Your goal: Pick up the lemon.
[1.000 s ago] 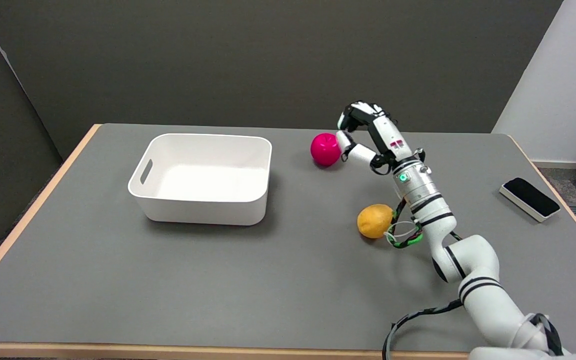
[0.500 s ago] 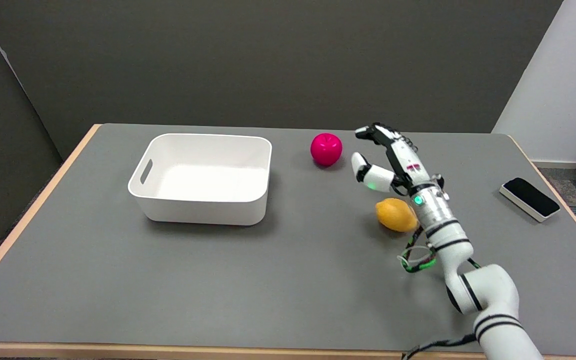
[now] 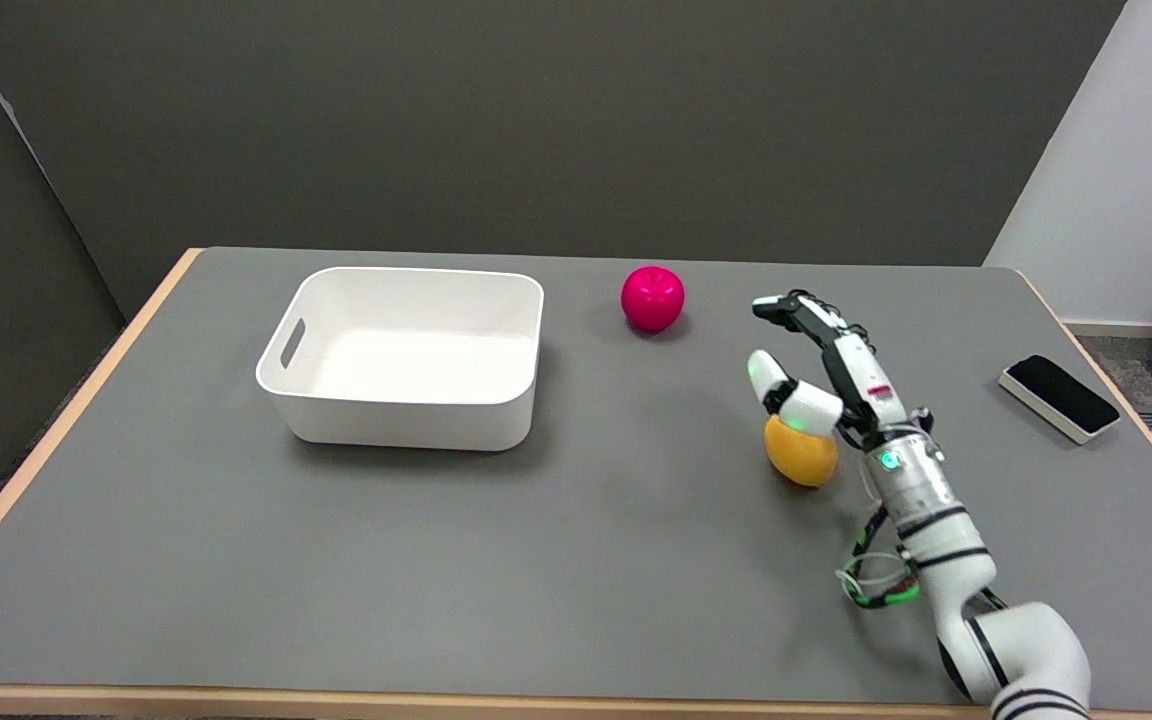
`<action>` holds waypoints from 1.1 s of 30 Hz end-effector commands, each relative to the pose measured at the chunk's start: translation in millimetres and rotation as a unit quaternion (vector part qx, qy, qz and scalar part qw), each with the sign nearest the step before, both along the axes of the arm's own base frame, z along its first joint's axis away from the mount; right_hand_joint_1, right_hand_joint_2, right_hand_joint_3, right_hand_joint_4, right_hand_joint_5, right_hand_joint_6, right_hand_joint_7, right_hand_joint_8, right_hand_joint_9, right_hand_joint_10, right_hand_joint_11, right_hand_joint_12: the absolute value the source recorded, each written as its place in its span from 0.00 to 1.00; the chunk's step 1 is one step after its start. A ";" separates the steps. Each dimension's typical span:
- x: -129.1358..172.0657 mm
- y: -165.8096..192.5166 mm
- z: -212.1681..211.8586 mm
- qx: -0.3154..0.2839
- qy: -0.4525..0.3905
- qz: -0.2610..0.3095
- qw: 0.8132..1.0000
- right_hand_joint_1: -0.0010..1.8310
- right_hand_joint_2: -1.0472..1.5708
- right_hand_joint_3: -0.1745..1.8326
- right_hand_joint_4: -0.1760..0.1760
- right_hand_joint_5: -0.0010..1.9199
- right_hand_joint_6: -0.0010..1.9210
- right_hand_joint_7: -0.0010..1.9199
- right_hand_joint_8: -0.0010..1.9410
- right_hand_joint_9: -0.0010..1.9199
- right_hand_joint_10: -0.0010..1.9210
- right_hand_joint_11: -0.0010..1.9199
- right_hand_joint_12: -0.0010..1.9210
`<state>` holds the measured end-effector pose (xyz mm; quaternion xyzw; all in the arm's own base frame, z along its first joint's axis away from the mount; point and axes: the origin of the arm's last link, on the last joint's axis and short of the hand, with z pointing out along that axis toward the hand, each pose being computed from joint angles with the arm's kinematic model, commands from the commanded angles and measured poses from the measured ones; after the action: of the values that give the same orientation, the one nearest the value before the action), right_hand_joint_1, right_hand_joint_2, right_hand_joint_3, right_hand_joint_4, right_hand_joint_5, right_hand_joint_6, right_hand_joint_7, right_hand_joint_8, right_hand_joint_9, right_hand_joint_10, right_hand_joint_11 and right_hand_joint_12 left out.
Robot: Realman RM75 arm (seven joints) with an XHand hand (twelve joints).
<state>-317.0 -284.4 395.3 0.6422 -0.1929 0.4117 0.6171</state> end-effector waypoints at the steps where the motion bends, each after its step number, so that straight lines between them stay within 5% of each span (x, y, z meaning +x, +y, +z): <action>1: -40.3 95.4 3.0 0.052 -0.045 0.014 0.998 0.30 0.71 0.50 0.13 0.14 0.34 0.20 0.35 0.11 0.45 0.00 0.63; 11: -67.1 122.8 -19.1 0.071 -0.102 0.020 0.992 0.25 0.67 0.57 0.18 0.13 0.28 0.16 0.30 0.09 0.40 0.00 0.57; 33: -64.5 88.6 -27.2 0.101 -0.106 0.022 0.989 0.27 0.66 0.57 0.20 0.12 0.27 0.14 0.28 0.08 0.39 0.00 0.54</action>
<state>-379.4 -190.2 374.8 0.6521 -0.2716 0.4649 0.5337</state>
